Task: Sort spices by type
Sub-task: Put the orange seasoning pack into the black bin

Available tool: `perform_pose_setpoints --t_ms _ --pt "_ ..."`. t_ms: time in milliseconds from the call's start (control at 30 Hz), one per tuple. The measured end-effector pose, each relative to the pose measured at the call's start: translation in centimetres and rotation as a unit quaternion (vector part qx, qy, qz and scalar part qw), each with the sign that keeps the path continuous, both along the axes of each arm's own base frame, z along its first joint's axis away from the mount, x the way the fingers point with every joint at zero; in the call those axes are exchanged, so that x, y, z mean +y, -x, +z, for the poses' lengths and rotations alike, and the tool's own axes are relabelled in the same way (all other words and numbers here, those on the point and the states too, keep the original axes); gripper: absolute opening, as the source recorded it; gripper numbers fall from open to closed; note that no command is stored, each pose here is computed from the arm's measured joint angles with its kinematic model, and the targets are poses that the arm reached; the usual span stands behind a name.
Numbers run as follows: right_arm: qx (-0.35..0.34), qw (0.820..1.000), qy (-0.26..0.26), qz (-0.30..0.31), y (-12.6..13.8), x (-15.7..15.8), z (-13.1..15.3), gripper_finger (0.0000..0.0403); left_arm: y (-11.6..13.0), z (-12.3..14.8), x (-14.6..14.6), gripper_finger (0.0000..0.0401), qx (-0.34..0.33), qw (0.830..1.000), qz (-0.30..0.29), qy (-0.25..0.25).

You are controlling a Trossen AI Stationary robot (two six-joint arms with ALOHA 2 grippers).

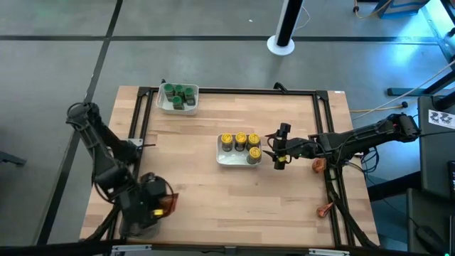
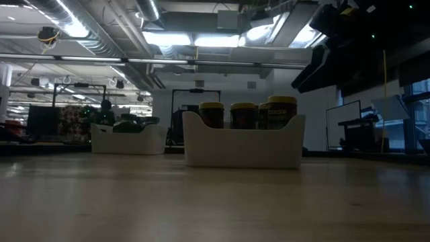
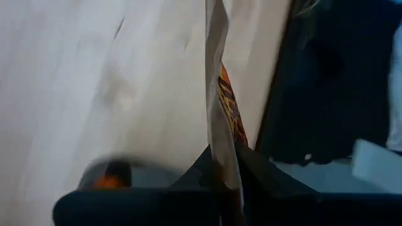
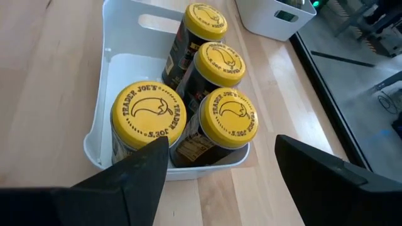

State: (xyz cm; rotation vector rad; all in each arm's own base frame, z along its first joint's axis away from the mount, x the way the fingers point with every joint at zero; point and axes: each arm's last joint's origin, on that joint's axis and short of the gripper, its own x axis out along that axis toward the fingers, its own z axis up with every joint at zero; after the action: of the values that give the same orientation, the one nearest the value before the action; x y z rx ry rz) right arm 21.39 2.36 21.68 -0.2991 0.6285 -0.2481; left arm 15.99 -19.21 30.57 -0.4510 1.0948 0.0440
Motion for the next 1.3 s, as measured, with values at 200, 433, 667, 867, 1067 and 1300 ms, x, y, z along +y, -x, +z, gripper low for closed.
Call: perform_pose_setpoints --t_ms 200,433,667,867,1067,1300 --pt "-0.008 1.000 -0.004 0.003 -0.1 0.0 0.1 0.0291 2.8 -1.3 -0.8 0.0014 0.053 0.998 0.034 -0.011" --pt "-0.012 1.000 -0.007 0.007 -0.2 0.1 0.2 0.0291 4.3 -2.9 -1.7 0.0007 0.092 0.993 0.033 -0.070" --pt "-0.012 1.000 -0.007 0.007 -0.2 0.1 0.2 0.0291 4.3 -4.9 -3.1 0.0005 0.112 0.985 0.014 -0.130" --pt "-0.012 1.000 -0.010 0.011 -0.2 0.1 0.2 0.0291 4.5 -6.2 -4.2 0.0007 0.104 0.983 0.033 -0.147" --pt "-0.012 1.000 -0.010 0.011 -0.2 0.1 0.2 0.0291 4.8 -7.7 -5.4 0.0009 0.098 0.981 0.034 -0.166" --pt "-0.012 1.000 -0.010 0.011 -0.2 0.1 0.2 0.0291 4.9 -9.9 -6.6 0.0019 0.088 0.973 0.051 -0.206"
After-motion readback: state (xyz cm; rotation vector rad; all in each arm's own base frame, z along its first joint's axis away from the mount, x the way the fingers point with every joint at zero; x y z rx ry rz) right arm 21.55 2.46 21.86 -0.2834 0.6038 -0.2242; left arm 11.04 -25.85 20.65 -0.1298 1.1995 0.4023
